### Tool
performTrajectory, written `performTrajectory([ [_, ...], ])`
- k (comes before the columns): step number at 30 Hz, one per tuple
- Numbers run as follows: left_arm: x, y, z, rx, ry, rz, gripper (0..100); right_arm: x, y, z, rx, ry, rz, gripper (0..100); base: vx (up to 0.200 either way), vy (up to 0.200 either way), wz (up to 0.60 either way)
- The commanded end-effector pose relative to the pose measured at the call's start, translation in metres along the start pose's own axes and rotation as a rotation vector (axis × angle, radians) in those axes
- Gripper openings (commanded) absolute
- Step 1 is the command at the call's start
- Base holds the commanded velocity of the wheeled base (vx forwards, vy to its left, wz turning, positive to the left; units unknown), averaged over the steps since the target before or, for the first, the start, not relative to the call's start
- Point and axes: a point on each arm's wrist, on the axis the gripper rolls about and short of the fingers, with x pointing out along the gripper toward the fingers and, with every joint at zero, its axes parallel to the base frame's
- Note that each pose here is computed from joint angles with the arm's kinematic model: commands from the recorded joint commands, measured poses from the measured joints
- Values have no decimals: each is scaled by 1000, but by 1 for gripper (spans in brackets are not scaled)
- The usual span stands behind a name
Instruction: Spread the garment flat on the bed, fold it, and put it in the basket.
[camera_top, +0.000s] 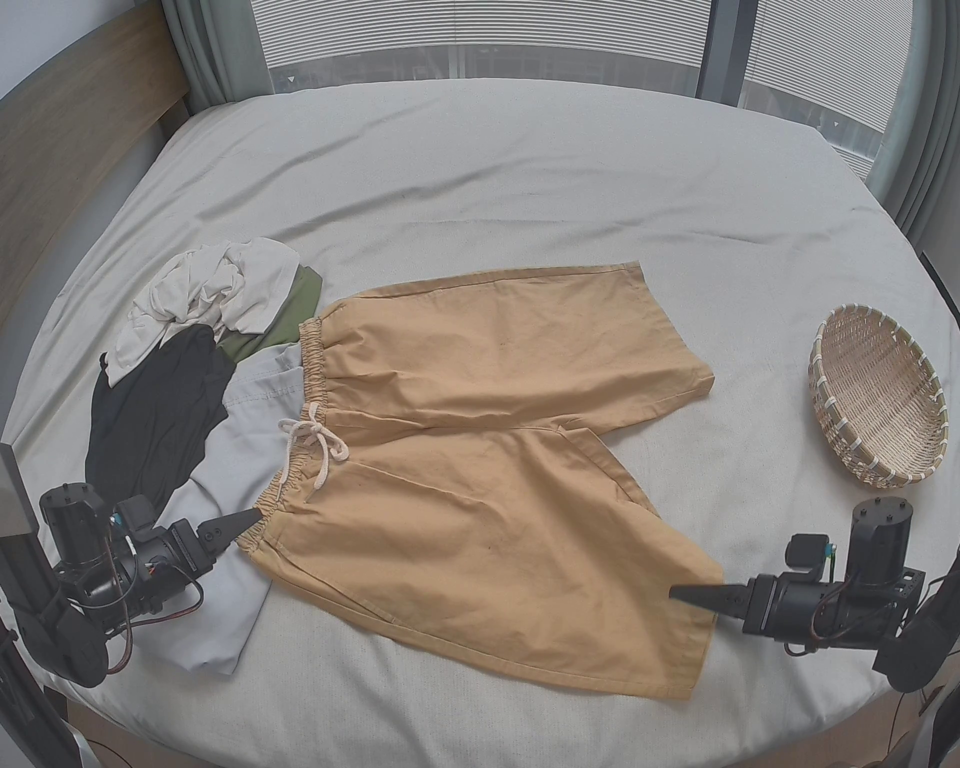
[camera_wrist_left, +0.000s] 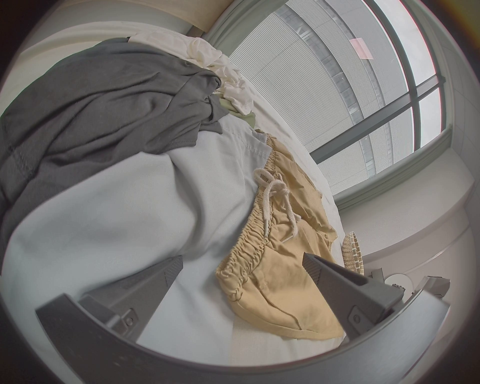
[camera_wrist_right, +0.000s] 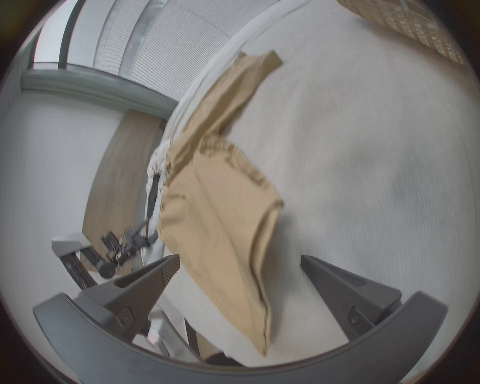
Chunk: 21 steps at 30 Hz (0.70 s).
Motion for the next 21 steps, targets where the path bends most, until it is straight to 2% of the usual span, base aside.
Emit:
performTrajectory([
  [1, -1, -1, 0, 6, -14, -12, 100, 14, -9, 12, 78, -68, -8, 100, 0, 0, 0],
  [5, -1, -4, 3, -26, -36, -27, 100, 25, -12, 17, 158, -115, -11, 100, 0, 0, 0],
  [13, -3, -5, 2, -35, -33, -31, 100, 32, -9, 18, 259, -101, 17, 100, 0, 0, 0],
  [18, -2, -6, 1, -32, -27, -32, 100, 33, -1, 19, 324, -76, 63, 100, 0, 0, 0],
  [21, -2, -6, 1, -30, -29, -33, 100, 34, 4, 18, 331, -68, 79, 100, 0, 0, 0],
])
